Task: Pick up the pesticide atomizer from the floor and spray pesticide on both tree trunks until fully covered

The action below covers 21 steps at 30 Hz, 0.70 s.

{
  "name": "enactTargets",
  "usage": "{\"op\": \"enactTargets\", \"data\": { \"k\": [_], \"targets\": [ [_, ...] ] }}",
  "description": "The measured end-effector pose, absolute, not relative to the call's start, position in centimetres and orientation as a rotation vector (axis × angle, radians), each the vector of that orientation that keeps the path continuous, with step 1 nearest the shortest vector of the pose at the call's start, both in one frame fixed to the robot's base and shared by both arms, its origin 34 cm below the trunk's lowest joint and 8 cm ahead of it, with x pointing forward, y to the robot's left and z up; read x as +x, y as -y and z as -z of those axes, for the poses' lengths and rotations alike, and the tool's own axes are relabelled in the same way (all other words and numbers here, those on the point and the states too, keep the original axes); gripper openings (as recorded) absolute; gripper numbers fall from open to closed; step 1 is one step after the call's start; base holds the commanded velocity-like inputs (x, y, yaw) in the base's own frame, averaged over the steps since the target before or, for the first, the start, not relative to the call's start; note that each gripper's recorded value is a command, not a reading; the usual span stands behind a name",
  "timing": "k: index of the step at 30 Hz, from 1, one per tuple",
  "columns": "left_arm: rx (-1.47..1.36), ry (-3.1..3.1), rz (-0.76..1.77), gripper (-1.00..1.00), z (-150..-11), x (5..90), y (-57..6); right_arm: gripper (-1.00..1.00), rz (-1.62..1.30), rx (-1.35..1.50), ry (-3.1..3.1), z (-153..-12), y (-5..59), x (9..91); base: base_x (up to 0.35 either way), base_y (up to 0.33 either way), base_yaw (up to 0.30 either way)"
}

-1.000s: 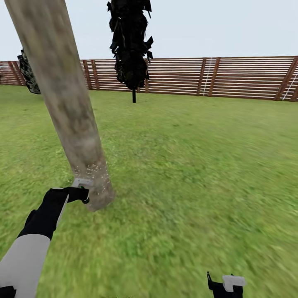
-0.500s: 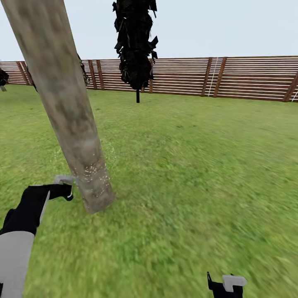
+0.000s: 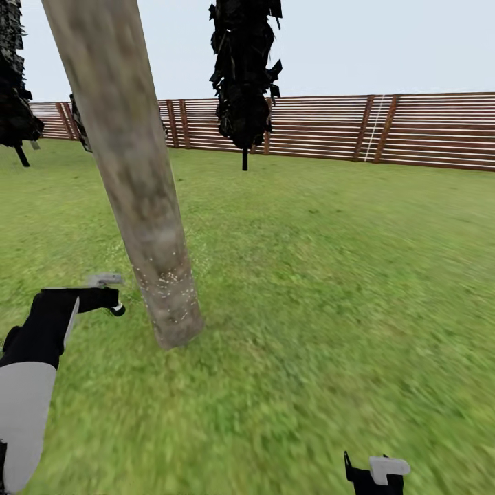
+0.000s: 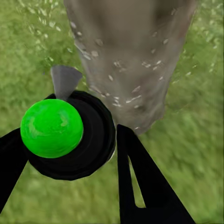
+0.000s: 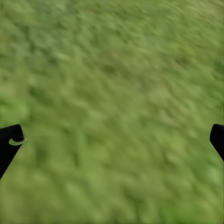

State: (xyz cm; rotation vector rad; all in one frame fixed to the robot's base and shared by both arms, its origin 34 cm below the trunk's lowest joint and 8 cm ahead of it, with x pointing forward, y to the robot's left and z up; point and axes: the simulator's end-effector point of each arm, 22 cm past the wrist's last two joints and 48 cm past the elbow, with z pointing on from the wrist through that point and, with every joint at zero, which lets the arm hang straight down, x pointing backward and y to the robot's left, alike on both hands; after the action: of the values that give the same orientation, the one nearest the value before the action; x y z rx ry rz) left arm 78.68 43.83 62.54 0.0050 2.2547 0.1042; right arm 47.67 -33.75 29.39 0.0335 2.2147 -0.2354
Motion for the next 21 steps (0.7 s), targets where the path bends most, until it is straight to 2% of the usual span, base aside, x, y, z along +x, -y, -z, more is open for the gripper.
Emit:
{"op": "enactTargets", "data": {
  "k": [3,11,21],
  "targets": [
    [0.091,-2.265,-0.042,-1.00,-62.2,79.0,-41.0,1.00,0.237,0.033,-2.214,-29.4,33.9,47.7,0.000,0.000,0.001],
    [0.096,-2.283,-0.102,-1.00,-61.8,78.0,-43.5,1.00,0.236,0.034,-2.215,-29.4,33.8,47.7,0.000,-0.007,0.000],
    [0.085,-2.268,-0.097,-1.00,-62.3,78.2,-43.3,1.00,0.237,0.033,-2.214,-29.4,33.8,47.7,0.068,-0.247,0.000]
  ]
}}
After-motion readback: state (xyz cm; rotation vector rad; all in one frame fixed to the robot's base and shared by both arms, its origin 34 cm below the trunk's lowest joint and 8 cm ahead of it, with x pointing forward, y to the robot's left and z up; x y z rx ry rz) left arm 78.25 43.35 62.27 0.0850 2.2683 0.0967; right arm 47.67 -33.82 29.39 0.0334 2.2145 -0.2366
